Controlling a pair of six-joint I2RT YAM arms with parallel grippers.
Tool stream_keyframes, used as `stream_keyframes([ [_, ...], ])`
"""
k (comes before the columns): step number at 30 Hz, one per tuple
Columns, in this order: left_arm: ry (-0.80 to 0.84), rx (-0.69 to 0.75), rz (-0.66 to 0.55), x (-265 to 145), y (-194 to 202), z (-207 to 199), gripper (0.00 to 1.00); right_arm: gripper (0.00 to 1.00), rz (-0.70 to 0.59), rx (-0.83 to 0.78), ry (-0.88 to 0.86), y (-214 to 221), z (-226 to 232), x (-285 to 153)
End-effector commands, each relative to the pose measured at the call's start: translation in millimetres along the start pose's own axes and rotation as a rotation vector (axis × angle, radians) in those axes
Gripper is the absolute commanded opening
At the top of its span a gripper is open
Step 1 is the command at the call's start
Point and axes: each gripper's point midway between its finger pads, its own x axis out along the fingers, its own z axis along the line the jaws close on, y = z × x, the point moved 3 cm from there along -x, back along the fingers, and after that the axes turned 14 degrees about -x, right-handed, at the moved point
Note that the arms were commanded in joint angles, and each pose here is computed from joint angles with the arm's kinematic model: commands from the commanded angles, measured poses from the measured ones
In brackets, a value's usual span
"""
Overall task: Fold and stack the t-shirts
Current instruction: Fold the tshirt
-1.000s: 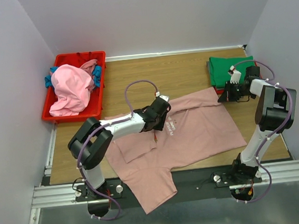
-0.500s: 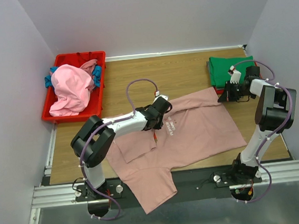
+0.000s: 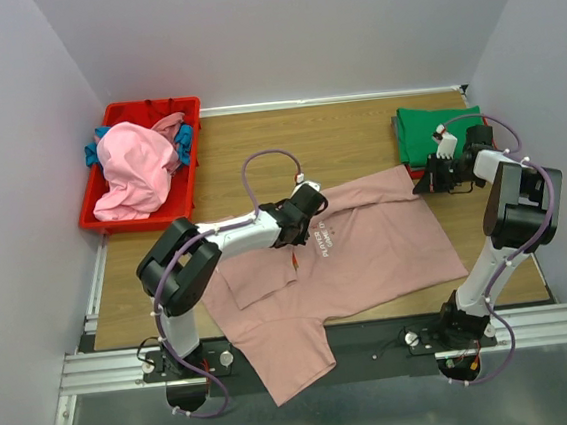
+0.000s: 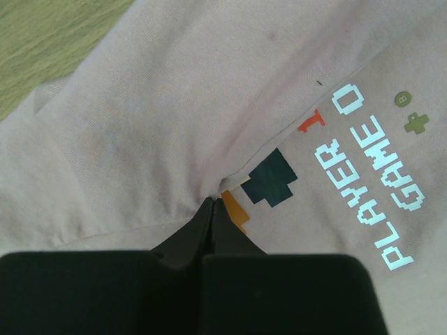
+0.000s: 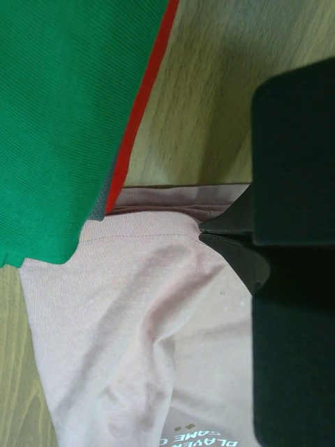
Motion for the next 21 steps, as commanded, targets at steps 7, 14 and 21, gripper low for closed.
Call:
stream_keyframes([
  [7, -0.037, 0.0, -0.004, -10.5, 10.3, 14.2, 0.0, 0.0, -0.01, -0.026, 0.043, -12.3, -13.3, 1.1],
  [14, 0.009, 0.005, 0.003, -15.3, 11.5, 7.3, 0.0, 0.0, -0.004, -0.039, 0.082, -15.1, -20.7, -0.8],
  [21, 0.043, 0.006, -0.003, -21.5, 8.5, 0.2, 0.0, 0.0, 0.015, -0.052, 0.119, -11.7, -27.4, -0.6],
])
